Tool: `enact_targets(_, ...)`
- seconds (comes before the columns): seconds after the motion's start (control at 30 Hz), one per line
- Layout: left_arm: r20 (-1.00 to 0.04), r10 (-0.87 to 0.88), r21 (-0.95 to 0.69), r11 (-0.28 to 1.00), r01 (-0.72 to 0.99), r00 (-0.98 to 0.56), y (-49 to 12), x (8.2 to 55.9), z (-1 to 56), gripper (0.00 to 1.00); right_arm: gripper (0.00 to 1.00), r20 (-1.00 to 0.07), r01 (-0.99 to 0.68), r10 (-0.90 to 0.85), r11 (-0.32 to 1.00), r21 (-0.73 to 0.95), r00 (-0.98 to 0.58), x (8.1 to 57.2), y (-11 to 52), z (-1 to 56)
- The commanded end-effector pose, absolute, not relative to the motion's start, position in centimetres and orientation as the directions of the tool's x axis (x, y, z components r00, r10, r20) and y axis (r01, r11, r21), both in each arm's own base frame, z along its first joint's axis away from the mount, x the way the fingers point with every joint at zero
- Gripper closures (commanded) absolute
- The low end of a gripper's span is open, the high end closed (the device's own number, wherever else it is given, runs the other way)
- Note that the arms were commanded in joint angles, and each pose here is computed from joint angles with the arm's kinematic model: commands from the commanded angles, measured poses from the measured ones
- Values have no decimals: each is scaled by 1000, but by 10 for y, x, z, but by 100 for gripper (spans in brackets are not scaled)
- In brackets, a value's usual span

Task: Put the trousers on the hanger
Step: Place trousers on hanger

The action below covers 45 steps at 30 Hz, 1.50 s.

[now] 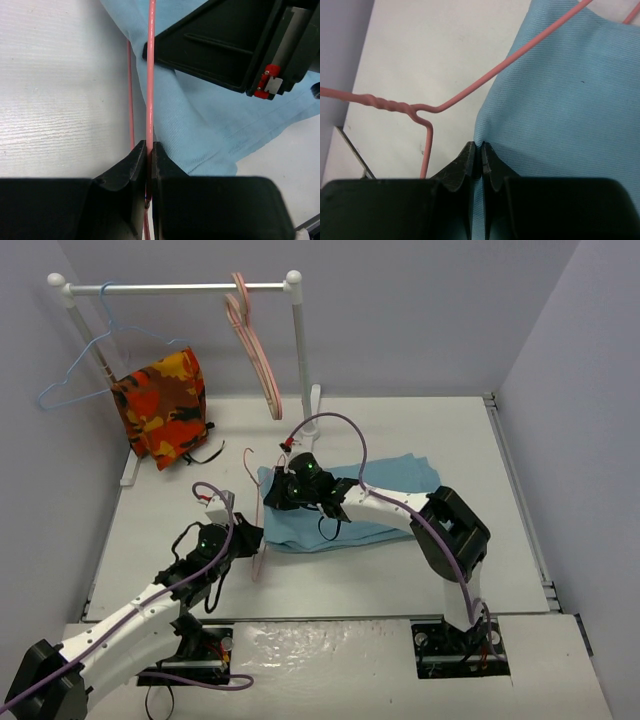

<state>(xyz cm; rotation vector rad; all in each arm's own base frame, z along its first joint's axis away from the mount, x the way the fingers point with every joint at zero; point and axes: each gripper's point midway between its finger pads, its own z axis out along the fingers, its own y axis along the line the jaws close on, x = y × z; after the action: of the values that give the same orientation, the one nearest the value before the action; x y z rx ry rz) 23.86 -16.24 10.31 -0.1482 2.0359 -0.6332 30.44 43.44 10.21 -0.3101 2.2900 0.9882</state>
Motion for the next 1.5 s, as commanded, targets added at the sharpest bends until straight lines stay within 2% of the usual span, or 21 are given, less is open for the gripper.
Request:
enact_targets(0.0, -752, -450, -593, 781, 196, -481, -180, 247, 137, 100, 100, -672, -502, 233, 506, 701, -703, 316, 470, 164)
enact_targets(0.23, -719, -484, -640, 741, 202, -499, -189, 244, 138, 100, 100, -653, -507, 192, 486, 712, -733, 307, 491, 137)
enact_targets(0.27, -714, -485, -643, 740, 199, -505, -189, 243, 136, 100, 98, -664, -516, 180, 495, 698, -726, 308, 491, 138)
enact_targets(0.4, -723, -478, -625, 760, 178, -498, -181, 240, 132, 100, 75, -711, -549, 97, 566, 615, -696, 310, 474, 144)
enact_targets(0.53, -735, -475, -611, 774, 168, -484, -175, 239, 132, 100, 63, -736, -572, 30, 608, 550, -677, 308, 445, 154)
enact_targets(0.67, -733, -470, -610, 775, 168, -492, -176, 238, 130, 100, 59, -734, -584, -26, 624, 519, -679, 295, 421, 158)
enact_targets(0.77, -731, -467, -611, 773, 172, -498, -178, 239, 131, 100, 61, -710, -585, -38, 598, 547, -703, 276, 412, 156)
enact_targets(0.93, -723, -470, -622, 762, 180, -505, -183, 241, 133, 100, 78, -645, -570, -95, 577, 585, -758, 242, 401, 125)
enact_targets(1.1, -721, -476, -630, 752, 192, -503, -187, 242, 139, 100, 90, -598, -568, -140, 535, 625, -789, 221, 403, 102)
enact_targets(1.23, -721, -475, -632, 750, 197, -505, -188, 242, 141, 100, 95, -577, -571, -157, 491, 658, -801, 212, 413, 87)
enact_targets(1.47, -709, -475, -647, 732, 214, -521, -195, 242, 144, 100, 96, -583, -613, -201, 359, 704, -787, 194, 454, 90)
